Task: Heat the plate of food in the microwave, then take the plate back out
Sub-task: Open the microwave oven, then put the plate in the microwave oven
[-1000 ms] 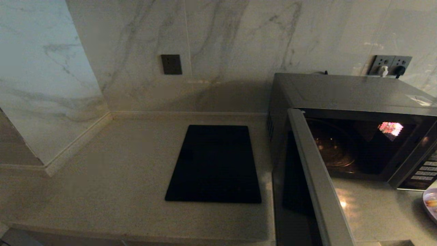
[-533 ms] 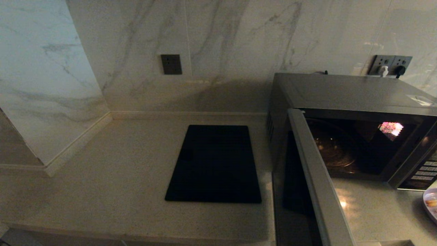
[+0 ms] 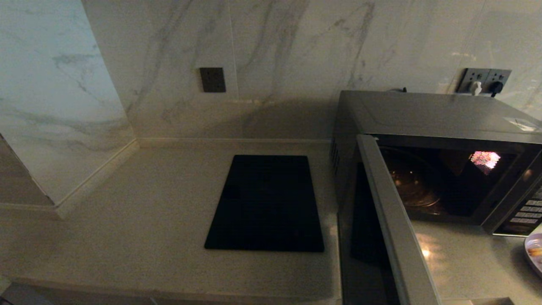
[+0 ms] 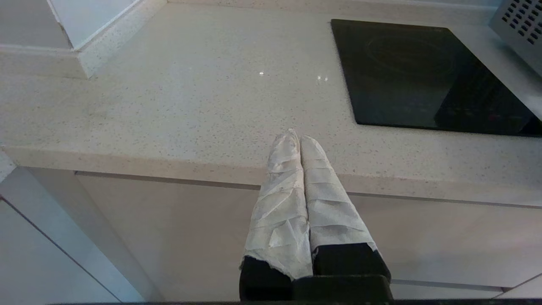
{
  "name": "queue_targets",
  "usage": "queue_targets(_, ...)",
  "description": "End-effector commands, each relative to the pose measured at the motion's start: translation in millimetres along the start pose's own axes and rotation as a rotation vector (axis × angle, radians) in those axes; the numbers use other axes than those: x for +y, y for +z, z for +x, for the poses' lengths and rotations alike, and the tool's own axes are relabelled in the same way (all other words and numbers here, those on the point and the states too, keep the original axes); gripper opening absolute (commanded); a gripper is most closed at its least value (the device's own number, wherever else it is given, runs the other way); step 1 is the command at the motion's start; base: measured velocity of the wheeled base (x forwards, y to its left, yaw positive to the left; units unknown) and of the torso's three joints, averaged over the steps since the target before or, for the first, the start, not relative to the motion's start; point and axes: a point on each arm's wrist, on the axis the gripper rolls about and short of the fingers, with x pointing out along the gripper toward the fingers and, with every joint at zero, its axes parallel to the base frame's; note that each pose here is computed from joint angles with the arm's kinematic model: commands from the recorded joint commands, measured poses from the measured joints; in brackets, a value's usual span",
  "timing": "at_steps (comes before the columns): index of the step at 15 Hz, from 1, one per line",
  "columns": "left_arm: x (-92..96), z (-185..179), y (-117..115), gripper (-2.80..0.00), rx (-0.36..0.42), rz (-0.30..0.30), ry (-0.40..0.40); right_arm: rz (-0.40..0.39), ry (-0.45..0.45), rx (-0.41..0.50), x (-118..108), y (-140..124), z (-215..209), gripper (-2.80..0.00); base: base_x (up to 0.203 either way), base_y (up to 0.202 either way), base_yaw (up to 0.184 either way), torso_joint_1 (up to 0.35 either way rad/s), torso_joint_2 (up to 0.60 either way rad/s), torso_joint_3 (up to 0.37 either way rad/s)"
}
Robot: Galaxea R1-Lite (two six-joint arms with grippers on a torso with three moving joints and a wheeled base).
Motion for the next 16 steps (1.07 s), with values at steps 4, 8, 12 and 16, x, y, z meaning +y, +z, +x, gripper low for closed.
queue_targets(4, 0.0, 0, 0, -2.8, 0.001, -0.001, 0.001, 0.024, -0.175, 0.177, -13, -8, 22, 0.0, 0.0, 0.0, 0.0, 0.0, 0.0, 0.0)
queue_targets(8, 0.0, 0, 0, -2.8, 0.001, -0.001, 0.001, -0.058, -0.285, 0.352, -28, -8, 28, 0.0, 0.0, 0.0, 0.0, 0.0, 0.0, 0.0)
queue_targets(12, 0.0, 0, 0, -2.8, 0.001, -0.001, 0.001, -0.06, -0.313, 0.434, -28, -8, 33, 0.0, 0.0, 0.0, 0.0, 0.0, 0.0, 0.0)
queue_targets(16, 0.0, 0, 0, -2.8, 0.001, -0.001, 0.001, -0.046, -0.287, 0.379, -23, 8, 59, 0.0, 0.0, 0.0, 0.0, 0.0, 0.0, 0.0)
